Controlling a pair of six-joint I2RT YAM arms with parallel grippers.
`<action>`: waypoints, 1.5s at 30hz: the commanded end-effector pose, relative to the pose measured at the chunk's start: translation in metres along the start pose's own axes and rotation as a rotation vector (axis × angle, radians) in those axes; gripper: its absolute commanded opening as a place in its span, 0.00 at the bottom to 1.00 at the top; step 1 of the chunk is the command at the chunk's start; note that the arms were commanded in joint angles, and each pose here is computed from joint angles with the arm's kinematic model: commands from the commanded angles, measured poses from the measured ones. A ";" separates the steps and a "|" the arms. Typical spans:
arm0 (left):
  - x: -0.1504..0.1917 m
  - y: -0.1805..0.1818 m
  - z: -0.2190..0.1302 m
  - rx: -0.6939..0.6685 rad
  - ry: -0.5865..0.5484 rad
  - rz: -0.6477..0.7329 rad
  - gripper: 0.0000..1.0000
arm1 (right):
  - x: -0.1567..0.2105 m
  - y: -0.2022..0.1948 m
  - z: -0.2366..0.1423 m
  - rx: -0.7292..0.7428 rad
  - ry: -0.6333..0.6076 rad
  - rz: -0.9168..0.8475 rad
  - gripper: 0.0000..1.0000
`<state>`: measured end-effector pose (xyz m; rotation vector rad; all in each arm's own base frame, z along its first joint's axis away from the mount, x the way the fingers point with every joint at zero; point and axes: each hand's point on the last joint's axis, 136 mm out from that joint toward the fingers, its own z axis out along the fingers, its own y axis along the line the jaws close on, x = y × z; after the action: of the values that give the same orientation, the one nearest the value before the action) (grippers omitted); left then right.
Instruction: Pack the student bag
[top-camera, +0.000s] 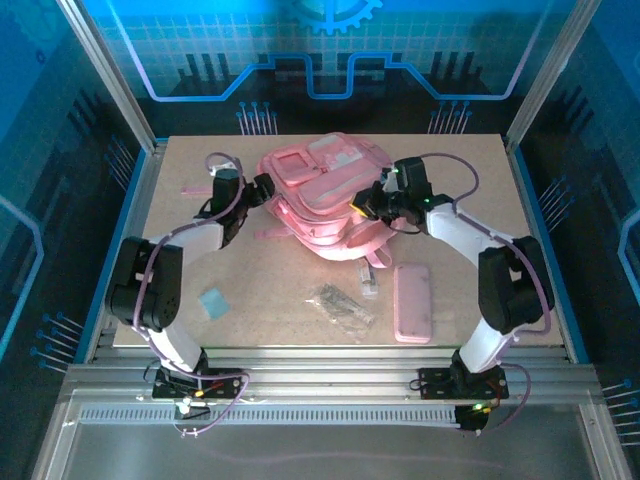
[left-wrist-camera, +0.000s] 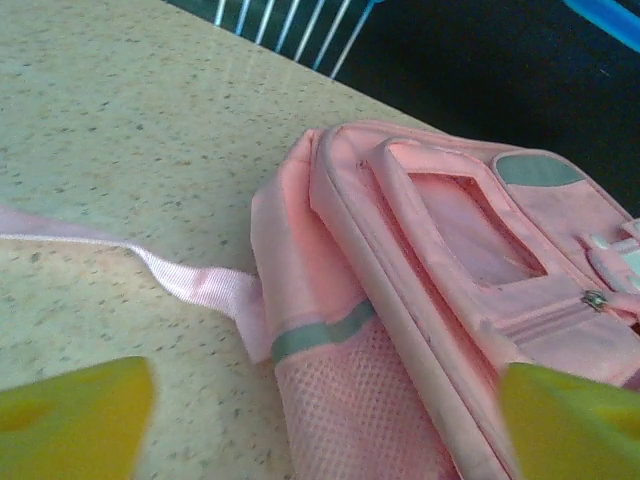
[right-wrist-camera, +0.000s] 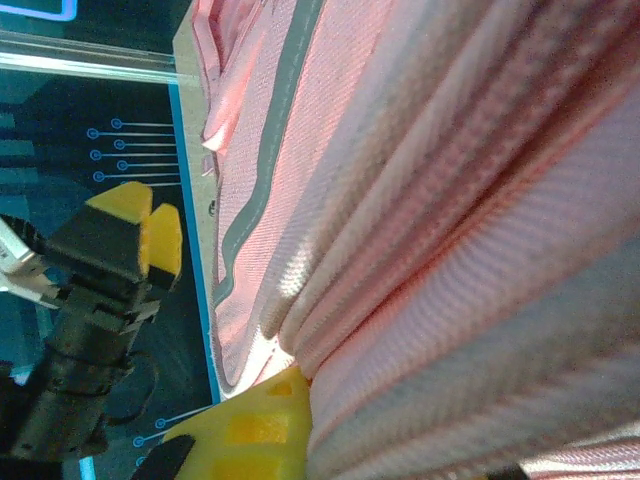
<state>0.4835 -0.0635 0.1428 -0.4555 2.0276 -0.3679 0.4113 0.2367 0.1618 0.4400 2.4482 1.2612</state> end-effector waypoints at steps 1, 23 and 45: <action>-0.007 -0.032 -0.033 0.107 0.061 -0.056 0.99 | 0.016 0.048 0.010 -0.134 0.095 -0.128 0.15; 0.044 -0.125 -0.083 0.278 0.282 0.171 0.99 | 0.061 -0.124 -0.136 0.842 0.133 -0.386 1.00; 0.054 -0.146 -0.086 0.354 0.341 0.184 0.99 | 0.152 -0.212 -0.125 0.929 0.258 -0.266 1.00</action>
<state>0.4091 -0.2059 0.1898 -0.0363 2.2692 -0.7029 0.1979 0.0864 0.0390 0.1376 3.0700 -0.0198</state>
